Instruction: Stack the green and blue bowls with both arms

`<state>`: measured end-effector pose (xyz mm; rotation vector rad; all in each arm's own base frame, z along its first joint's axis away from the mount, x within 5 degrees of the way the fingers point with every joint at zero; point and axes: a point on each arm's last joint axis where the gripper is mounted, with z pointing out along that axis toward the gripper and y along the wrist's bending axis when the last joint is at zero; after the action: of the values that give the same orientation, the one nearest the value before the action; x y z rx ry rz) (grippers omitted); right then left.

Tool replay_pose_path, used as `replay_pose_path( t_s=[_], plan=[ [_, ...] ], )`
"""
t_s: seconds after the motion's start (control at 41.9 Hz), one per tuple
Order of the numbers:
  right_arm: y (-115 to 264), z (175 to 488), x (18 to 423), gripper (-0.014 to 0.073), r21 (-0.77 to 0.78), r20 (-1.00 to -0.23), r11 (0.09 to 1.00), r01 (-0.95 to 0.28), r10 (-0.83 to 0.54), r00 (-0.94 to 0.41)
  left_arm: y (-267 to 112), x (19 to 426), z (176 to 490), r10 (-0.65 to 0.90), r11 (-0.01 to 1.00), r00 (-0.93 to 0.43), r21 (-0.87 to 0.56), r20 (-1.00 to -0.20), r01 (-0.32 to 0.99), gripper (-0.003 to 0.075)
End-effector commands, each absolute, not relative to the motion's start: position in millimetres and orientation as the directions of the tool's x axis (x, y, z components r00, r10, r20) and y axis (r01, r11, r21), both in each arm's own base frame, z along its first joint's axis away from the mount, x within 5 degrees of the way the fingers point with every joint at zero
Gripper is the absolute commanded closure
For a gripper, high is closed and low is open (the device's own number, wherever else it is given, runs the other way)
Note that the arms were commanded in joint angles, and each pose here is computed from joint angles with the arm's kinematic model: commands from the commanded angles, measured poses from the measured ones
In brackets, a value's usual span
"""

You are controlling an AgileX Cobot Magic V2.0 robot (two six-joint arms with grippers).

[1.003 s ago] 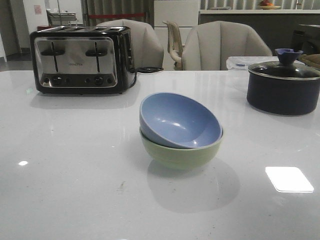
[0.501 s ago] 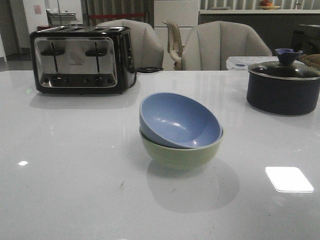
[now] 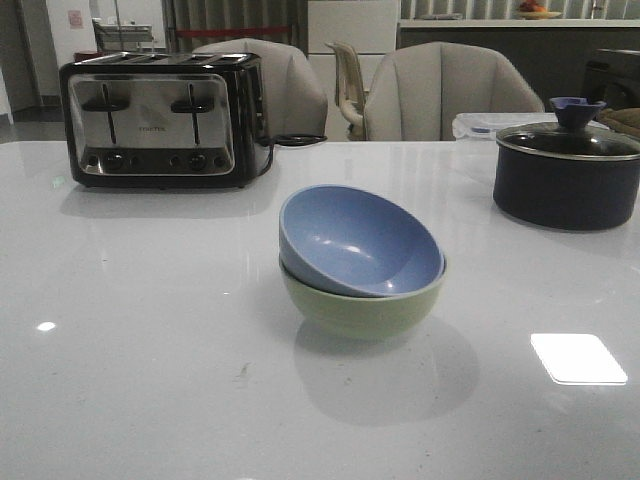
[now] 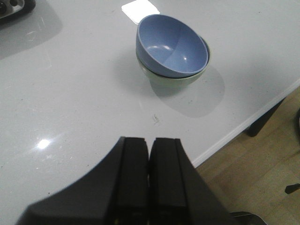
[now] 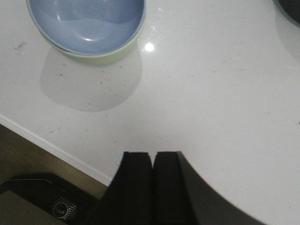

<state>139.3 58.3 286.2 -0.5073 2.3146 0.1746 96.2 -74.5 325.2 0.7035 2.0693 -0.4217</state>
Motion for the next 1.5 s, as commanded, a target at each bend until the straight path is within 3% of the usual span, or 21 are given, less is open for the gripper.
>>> replay_pose_path(
  t_s=[0.0,0.478,0.621,0.788,1.027,1.218,1.48],
  plan=[
    [60,298,143,0.0561,-0.032,-0.758,0.911,-0.411,-0.290,-0.584,-75,101,339,0.269,0.800,-0.382,-0.017,-0.884,0.600,0.0617],
    [60,298,143,0.0561,-0.032,-0.758,0.911,-0.411,-0.290,-0.584,-74,102,339,0.285,0.800,-0.375,0.004,-0.882,0.599,0.0618],
    [60,298,143,0.0561,-0.032,-0.758,0.911,-0.411,-0.290,-0.584,-62,101,333,0.369,0.808,-0.279,0.157,-0.887,0.568,0.0618],
    [60,298,143,0.0561,-0.032,-0.758,0.911,-0.411,-0.290,-0.584,-33,86,303,0.291,0.894,-0.185,0.197,-0.939,0.402,0.0618],
    [60,298,143,0.0561,-0.032,-0.758,0.911,-0.411,-0.290,-0.584,-11,61,245,0.120,0.975,-0.063,0.106,-0.991,0.195,0.0618],
    [60,298,143,0.0561,-0.032,-0.758,0.911,-0.411,-0.290,-0.584,-7,58,218,0.021,0.993,0.000,0.021,-1.000,0.116,0.0618],
    [60,298,143,0.0561,-0.032,-0.758,0.911,-0.411,-0.290,-0.584,-5,55,206,-0.007,0.996,0.080,0.001,-0.997,0.090,0.0618]
  ],
)
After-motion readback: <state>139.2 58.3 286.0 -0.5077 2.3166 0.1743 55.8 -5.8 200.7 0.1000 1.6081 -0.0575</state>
